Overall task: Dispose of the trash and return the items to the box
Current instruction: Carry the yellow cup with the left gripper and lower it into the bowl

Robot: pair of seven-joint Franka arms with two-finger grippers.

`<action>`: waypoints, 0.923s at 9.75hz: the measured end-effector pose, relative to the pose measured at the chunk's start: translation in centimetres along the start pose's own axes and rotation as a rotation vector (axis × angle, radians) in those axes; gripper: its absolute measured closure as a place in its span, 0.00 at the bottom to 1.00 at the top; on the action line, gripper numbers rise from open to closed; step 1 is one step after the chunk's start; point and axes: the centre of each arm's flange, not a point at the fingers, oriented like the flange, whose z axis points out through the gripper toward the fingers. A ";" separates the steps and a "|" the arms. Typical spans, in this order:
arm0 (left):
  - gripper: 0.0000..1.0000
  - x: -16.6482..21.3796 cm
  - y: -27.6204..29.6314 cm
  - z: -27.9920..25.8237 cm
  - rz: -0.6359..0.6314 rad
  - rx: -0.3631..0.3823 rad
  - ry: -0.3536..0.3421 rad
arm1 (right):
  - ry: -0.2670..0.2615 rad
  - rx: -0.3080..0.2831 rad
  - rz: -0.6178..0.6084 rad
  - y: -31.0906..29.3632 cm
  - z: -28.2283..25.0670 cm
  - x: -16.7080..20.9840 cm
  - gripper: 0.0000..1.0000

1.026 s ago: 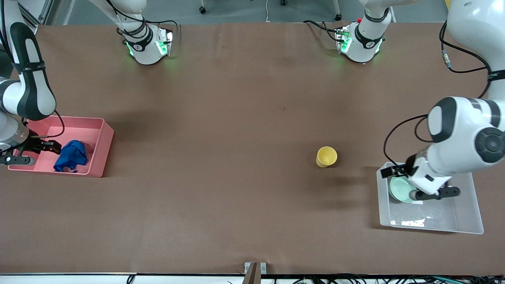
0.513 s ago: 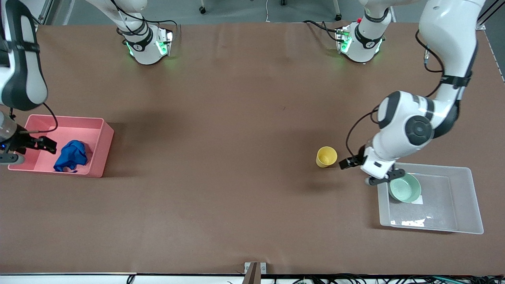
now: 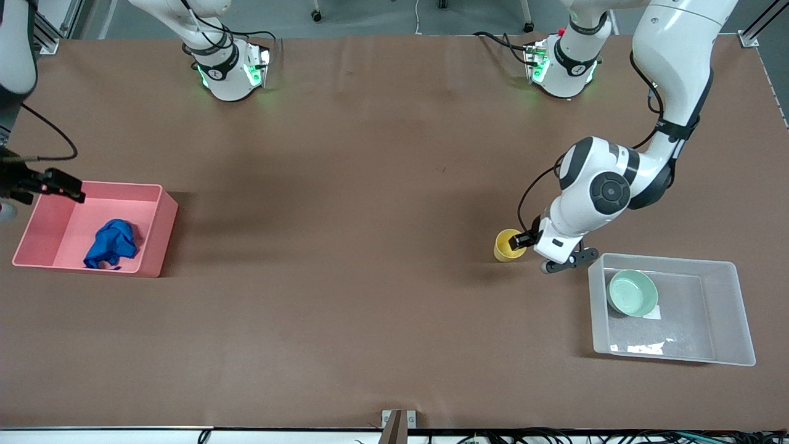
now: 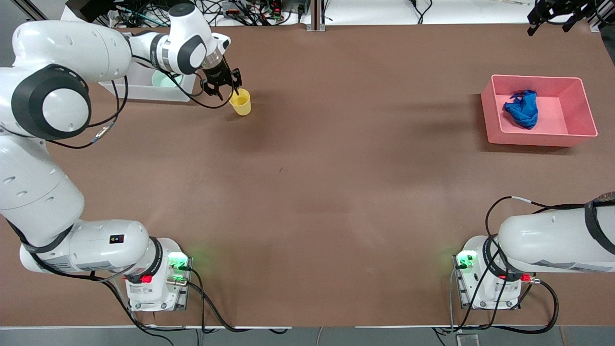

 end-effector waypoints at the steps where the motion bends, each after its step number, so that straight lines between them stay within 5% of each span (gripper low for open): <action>1: 0.46 -0.4 0.0 0.5 -0.005 0.005 -0.008 | -0.005 0.001 -0.003 -1.2 -1.7 -1.1 0.00; 4: 0.93 -0.3 -0.1 1.1 -0.034 0.003 -0.012 | -0.015 0.019 -0.003 -2.1 -4.7 -3.8 0.00; 6: 0.97 1.0 0.3 -1.4 -0.046 -0.024 0.035 | 0.012 0.021 -0.001 -2.1 -5.9 -3.9 0.00; 9: 0.97 5.3 -0.5 -12.4 -0.091 -0.006 0.069 | 0.069 0.018 0.002 -3.3 -8.6 -3.7 0.00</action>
